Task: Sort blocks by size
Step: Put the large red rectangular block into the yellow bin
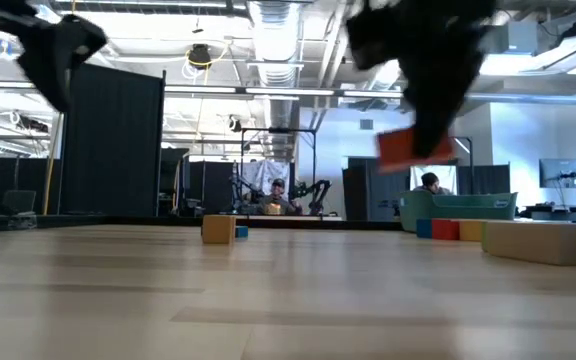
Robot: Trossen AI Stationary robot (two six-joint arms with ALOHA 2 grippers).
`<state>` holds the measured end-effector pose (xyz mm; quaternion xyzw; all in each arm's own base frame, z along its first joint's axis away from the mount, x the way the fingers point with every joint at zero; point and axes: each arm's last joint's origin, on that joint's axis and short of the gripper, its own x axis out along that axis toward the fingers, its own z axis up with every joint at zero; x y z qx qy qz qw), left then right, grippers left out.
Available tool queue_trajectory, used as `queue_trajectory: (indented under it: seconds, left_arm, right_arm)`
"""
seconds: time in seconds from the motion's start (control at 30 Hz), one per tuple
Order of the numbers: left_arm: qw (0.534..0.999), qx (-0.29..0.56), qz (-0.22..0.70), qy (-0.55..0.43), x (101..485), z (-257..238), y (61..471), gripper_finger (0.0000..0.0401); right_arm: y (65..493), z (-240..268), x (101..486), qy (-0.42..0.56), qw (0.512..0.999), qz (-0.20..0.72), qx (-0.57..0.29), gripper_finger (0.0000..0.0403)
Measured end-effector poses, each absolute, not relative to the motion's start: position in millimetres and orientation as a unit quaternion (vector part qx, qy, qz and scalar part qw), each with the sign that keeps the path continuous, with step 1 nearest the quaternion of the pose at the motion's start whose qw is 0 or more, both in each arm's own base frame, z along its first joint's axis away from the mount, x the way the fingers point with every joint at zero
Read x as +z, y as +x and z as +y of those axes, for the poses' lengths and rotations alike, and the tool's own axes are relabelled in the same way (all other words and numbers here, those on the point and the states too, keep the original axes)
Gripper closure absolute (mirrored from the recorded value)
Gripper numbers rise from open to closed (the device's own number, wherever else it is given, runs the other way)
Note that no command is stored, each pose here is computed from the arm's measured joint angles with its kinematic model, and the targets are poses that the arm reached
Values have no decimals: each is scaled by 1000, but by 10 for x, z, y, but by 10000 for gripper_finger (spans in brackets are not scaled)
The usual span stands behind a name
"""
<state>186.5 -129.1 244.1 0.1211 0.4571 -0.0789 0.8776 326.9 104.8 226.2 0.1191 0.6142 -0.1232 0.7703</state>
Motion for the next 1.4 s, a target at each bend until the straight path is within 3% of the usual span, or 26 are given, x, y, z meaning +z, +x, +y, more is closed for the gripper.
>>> queue_trajectory:
  seconds: [0.23, 0.63, 1.23, 1.4]
  left_arm:
    - [890, -79, 422, 152, 2474, -1159, 2053, 161]
    - [862, -44, 447, 235, 2235, -716, 2510, 161]
    - [736, -122, 564, 355, 1762, -263, 3263, 161]
    - [716, -142, 570, 378, 1712, -218, 3389, 178]
  right_arm:
    - [2798, 1549, 2598, 84, 785, 611, -59, 240]
    - [2179, 2013, 2885, 176, 776, 601, -71, 241]
    - [1667, 2511, 2819, 287, 719, 618, -133, 241]
    - [1526, 2593, 2776, 310, 706, 619, -152, 241]
